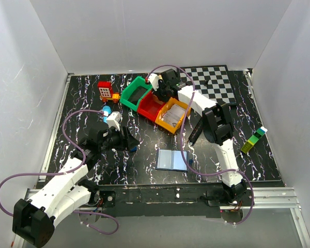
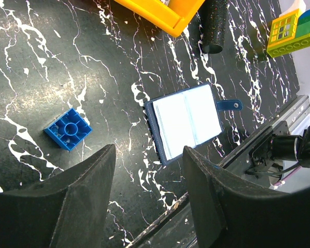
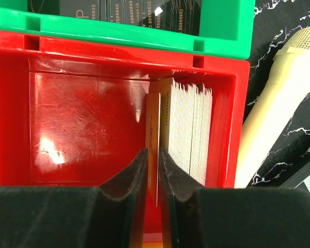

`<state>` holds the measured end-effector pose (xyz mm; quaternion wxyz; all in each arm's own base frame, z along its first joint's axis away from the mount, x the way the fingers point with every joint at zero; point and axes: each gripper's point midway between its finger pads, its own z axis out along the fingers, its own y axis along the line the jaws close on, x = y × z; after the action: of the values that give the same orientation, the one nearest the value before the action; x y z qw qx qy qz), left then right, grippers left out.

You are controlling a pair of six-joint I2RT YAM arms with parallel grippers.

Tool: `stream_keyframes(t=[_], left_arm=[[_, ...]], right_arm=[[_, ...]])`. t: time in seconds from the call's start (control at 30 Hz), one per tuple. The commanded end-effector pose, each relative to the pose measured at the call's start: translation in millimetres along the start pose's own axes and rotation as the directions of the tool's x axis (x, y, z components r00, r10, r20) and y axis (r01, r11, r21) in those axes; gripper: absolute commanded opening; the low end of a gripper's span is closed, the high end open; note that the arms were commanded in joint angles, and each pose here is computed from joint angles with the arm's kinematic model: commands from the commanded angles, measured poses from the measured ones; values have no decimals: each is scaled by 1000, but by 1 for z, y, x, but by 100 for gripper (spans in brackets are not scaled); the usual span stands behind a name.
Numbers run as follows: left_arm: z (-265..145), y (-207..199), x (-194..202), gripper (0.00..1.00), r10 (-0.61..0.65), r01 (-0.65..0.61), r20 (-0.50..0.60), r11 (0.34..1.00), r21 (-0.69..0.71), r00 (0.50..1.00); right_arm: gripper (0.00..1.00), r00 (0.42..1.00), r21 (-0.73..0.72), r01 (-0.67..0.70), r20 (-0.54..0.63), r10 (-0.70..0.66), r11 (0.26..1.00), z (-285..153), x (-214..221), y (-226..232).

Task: Take the credit cards out of the card holder
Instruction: Place the credit card in the storage box.

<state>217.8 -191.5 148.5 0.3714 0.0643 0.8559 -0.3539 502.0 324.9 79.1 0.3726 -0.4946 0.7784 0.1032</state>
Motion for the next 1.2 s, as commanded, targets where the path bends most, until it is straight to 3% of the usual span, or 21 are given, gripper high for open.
stream_keyframes(t=[0.0,0.3,1.17], left_arm=[[-2,-8,-13,54,23,-24,32,999,26,999],[-3,-9,-13,54,23,-24,32,999,27,999],[-4,-10,-12,54,22,-23,31,999,35,999]], right_arm=[[23,1000,40,3,15,-4,999,2,-6,-11],[28,1000,64,-14,28,12,998,-3,-11,-15],[31,998,142,-31,63,23,989,-27,-28,-36]])
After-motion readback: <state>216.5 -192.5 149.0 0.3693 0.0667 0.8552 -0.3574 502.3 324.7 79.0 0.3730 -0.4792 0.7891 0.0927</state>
